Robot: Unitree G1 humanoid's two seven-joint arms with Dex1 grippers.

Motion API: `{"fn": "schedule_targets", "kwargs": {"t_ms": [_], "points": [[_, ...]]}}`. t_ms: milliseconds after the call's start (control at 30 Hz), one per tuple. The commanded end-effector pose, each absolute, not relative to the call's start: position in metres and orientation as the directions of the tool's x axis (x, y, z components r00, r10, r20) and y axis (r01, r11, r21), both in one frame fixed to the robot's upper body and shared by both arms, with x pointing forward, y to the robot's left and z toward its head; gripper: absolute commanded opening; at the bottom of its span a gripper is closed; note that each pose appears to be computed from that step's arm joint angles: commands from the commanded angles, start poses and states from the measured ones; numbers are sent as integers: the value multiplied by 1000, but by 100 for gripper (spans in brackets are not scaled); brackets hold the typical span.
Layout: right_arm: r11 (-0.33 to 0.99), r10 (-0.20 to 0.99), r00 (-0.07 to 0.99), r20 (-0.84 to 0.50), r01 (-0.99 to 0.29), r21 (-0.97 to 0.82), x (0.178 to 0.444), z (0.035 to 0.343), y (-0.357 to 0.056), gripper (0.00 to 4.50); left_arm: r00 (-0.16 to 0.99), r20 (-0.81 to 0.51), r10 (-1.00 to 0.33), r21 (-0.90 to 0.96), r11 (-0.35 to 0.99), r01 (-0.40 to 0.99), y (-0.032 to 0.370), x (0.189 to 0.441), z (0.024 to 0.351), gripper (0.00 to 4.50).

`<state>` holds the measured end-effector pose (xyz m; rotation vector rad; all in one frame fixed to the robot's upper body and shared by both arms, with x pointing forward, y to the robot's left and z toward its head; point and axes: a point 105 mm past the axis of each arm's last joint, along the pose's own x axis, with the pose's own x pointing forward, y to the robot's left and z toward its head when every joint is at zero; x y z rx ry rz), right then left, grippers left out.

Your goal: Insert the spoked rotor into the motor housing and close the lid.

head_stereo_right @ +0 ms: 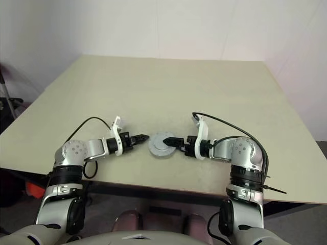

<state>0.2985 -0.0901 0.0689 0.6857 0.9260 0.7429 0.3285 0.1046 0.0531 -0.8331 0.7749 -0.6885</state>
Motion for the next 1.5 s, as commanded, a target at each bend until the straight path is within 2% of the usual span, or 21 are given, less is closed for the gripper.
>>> {"fn": "schedule_targets", "kwargs": {"t_ms": [33, 333, 467, 633, 700, 800, 867, 1000, 1500], "points": [[521, 831, 383, -403, -282, 806, 302, 79, -77, 444, 559, -284, -779, -833, 489, 259, 106, 334, 65, 0], [471, 862, 352, -364, -295, 831, 300, 85, -59, 444, 575, -262, -775, -828, 487, 278, 108, 336, 71, 0], [506, 839, 372, -396, -266, 821, 307, 82, -65, 444, 578, -94, -811, -851, 366, 375, 109, 340, 109, 0], [523, 827, 384, -410, -261, 811, 311, 83, -68, 444, 542, 41, -839, -863, 244, 443, 111, 333, 135, 0], [532, 821, 387, -420, -254, 807, 312, 82, -69, 444, 510, 11, -860, -870, 243, 429, 107, 326, 129, 0], [536, 819, 389, -422, -254, 805, 313, 82, -69, 444, 435, -156, -887, -890, 317, 327, 99, 308, 93, 0], [538, 817, 392, -423, -255, 804, 314, 83, -68, 444, 400, -220, -890, -891, 350, 289, 98, 297, 77, 0], [541, 813, 400, -423, -252, 802, 316, 84, -70, 444, 396, -303, -867, -878, 415, 238, 104, 289, 56, 0], [479, 851, 373, -369, -267, 836, 317, 91, -54, 444, 446, -331, -832, -844, 472, 255, 105, 298, 53, 0]]}}
